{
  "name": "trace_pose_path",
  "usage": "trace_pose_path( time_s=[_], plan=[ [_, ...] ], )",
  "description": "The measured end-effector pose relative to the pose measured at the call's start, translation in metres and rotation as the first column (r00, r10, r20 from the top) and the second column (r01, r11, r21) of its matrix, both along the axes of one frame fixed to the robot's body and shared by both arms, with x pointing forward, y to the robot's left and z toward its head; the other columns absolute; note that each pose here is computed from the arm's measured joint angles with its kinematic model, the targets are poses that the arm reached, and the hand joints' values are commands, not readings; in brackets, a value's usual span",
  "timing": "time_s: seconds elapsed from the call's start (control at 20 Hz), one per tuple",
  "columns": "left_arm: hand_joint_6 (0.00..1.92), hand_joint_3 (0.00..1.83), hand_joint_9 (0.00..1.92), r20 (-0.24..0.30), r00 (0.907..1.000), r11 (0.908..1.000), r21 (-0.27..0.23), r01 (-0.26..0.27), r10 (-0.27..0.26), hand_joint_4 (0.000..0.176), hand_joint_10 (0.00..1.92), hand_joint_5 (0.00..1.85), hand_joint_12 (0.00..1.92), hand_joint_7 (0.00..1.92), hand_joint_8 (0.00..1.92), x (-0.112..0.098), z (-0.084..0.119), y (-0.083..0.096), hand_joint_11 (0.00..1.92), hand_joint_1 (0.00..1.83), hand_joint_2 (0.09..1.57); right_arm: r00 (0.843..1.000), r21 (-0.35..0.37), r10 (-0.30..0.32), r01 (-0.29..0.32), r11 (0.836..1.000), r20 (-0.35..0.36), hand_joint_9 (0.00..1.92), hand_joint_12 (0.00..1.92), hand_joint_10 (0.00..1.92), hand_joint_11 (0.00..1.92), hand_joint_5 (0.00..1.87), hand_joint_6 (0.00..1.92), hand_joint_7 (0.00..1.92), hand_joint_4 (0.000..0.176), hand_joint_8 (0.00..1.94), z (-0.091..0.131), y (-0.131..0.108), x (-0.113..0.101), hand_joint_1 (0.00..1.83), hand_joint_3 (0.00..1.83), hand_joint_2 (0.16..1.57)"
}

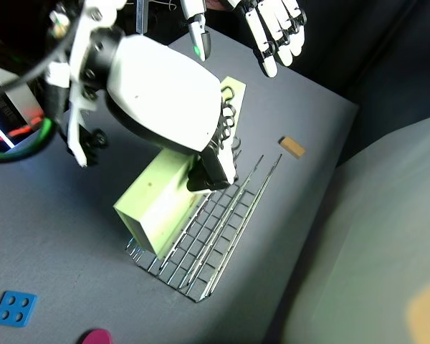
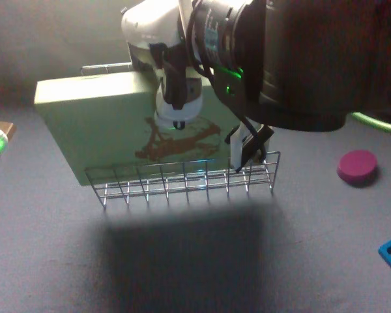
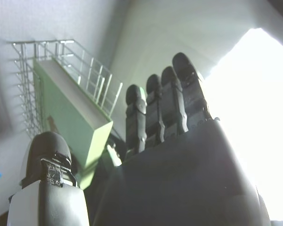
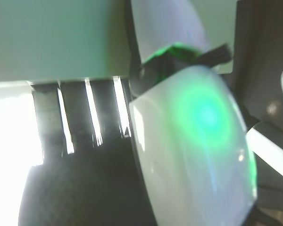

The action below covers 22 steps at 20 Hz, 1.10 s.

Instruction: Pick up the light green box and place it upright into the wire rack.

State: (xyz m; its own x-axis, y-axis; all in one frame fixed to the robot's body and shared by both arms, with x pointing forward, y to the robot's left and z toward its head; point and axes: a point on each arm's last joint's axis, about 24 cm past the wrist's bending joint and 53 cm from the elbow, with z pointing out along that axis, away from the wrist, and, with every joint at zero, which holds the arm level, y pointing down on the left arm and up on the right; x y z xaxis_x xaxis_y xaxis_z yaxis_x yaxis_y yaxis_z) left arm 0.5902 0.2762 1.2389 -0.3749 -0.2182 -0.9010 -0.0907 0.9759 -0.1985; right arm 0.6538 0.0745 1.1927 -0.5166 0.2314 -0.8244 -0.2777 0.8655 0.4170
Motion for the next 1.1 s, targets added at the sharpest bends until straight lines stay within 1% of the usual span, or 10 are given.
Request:
trace_pose_path(
  time_s=[0.2, 0.5, 0.7, 0.8, 1.0, 1.05, 1.1],
  plan=[
    [0.0, 0.0, 0.09, 0.004, 1.0, 1.0, -0.004, 0.0, 0.0, 0.026, 0.0, 0.23, 0.43, 0.16, 0.0, 0.0, 0.001, 0.0, 0.0, 0.3, 1.17, 1.0, -0.016, -0.004, 0.004, 1.0, -0.018, 0.83, 1.54, 1.17, 0.71, 0.86, 1.03, 1.01, 0.0, 1.14, -0.018, -0.002, 0.006, 1.23, 0.0, 1.14],
    [0.0, 0.0, 0.09, 0.002, 1.0, 1.0, -0.007, 0.001, -0.001, 0.024, 0.0, 0.21, 0.43, 0.16, 0.0, 0.0, 0.001, -0.001, 0.0, 0.3, 1.17, 1.0, -0.031, 0.019, -0.018, 0.999, 0.013, 0.86, 1.55, 1.18, 0.72, 0.86, 1.03, 1.01, 0.0, 1.13, -0.024, 0.001, 0.005, 1.23, 0.0, 1.14],
    [0.0, 0.0, 0.09, 0.003, 1.0, 1.0, -0.008, 0.004, -0.004, 0.024, 0.0, 0.21, 0.43, 0.16, 0.0, 0.0, 0.001, -0.002, 0.0, 0.3, 1.17, 1.0, -0.041, 0.019, -0.019, 0.999, 0.01, 0.86, 1.55, 1.18, 0.72, 0.87, 1.02, 1.01, 0.0, 1.14, -0.032, -0.002, 0.007, 1.23, 0.0, 1.14],
    [0.0, 0.0, 0.09, 0.007, 0.9999, 0.9999, -0.009, 0.01, -0.01, 0.024, 0.0, 0.21, 0.43, 0.16, 0.0, -0.002, 0.003, -0.006, 0.0, 0.3, 1.17, 1.0, -0.044, 0.019, -0.019, 0.999, 0.008, 0.85, 1.54, 1.17, 0.71, 0.86, 1.02, 1.01, 0.0, 1.13, -0.034, -0.002, 0.007, 1.23, 0.0, 1.14],
    [0.0, 0.0, 0.09, 0.018, 0.9985, 0.9984, -0.022, 0.051, -0.051, 0.023, 0.0, 0.22, 0.42, 0.16, 0.0, -0.009, 0.007, -0.024, 0.0, 0.3, 1.17, 1.0, -0.039, 0.018, -0.018, 0.999, 0.004, 0.84, 1.53, 1.16, 0.71, 0.86, 1.02, 1.0, 0.0, 1.14, -0.036, -0.002, 0.007, 1.23, 0.0, 1.14],
    [0.0, 0.0, 0.09, 0.018, 0.9984, 0.998, -0.031, 0.055, -0.054, 0.023, 0.0, 0.22, 0.42, 0.16, 0.0, -0.01, 0.008, -0.027, 0.0, 0.3, 1.17, 1.0, -0.037, 0.017, -0.017, 0.999, 0.003, 0.84, 1.53, 1.16, 0.71, 0.86, 1.02, 1.0, 0.0, 1.14, -0.036, -0.002, 0.007, 1.23, 0.0, 1.14],
    [0.01, 0.0, 0.09, 0.023, 0.998, 0.9978, -0.029, 0.06, -0.059, 0.023, 0.0, 0.22, 0.42, 0.16, 0.0, -0.011, 0.01, -0.029, 0.0, 0.3, 1.17, 1.0, -0.036, 0.016, -0.016, 0.999, 0.002, 0.84, 1.53, 1.16, 0.71, 0.87, 1.03, 1.0, 0.0, 1.14, -0.036, -0.002, 0.007, 1.23, 0.0, 1.14]
  ],
)
